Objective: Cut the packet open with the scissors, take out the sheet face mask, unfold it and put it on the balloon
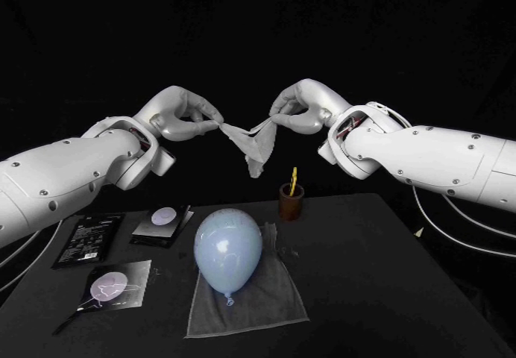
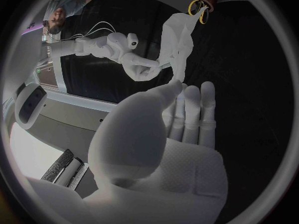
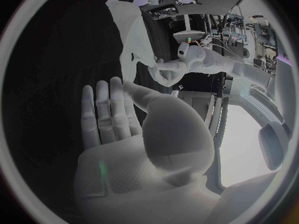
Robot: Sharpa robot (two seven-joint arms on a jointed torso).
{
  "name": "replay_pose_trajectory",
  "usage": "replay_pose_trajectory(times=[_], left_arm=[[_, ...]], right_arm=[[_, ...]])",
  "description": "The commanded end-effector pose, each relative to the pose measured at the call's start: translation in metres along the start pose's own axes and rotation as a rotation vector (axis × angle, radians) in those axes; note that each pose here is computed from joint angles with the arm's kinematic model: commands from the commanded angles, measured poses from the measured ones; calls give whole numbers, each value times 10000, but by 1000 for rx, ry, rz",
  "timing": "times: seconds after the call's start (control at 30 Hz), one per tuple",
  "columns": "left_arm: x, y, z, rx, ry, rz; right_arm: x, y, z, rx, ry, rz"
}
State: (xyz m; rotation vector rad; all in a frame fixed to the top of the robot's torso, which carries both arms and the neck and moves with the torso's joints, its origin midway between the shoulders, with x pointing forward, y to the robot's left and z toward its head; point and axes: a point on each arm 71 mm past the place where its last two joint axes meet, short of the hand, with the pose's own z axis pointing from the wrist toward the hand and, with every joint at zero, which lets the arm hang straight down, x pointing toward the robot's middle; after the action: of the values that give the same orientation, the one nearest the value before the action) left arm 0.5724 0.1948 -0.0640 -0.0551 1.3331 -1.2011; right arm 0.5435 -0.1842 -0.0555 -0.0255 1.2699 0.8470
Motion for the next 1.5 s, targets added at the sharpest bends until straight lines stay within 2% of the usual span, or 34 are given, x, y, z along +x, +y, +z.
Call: replay_pose_trajectory(times=[0.03,0.2,0.3,0.43,0.57,0.63,0.8,0.87,1.0,1.1,1.23,1.4,1.5], left_arm=[[-58,5,12,18,-17,21],[-120,36,-1,11,-34,31],[-105,14,18,16,-30,27],[-99,32,62,10,-32,39],[-80,-43,95,31,-34,21],[-97,-27,86,19,-31,18],[-153,-24,42,10,-48,6],[-143,10,17,-4,-35,8],[-125,-36,-20,4,-28,3],[-97,-6,-59,-12,-7,5],[-56,-53,-146,-7,10,-11],[-56,-88,-275,-11,16,-35],[-48,-106,-307,-8,20,-42]], right_arm=[[-48,-25,21,-12,-25,-23],[-79,-66,36,-3,-39,-27],[-54,15,49,-30,-38,-20],[-32,42,109,-36,-34,-25],[-32,104,101,-58,-43,-14],[-51,80,105,-48,-47,-10],[-8,34,78,-32,-40,11],[1,-4,90,-14,-32,16],[88,-15,23,-9,-11,38],[108,-48,8,9,-1,53],[175,-29,-91,3,22,87],[205,-19,-174,6,37,136],[208,-3,-202,-2,41,149]])
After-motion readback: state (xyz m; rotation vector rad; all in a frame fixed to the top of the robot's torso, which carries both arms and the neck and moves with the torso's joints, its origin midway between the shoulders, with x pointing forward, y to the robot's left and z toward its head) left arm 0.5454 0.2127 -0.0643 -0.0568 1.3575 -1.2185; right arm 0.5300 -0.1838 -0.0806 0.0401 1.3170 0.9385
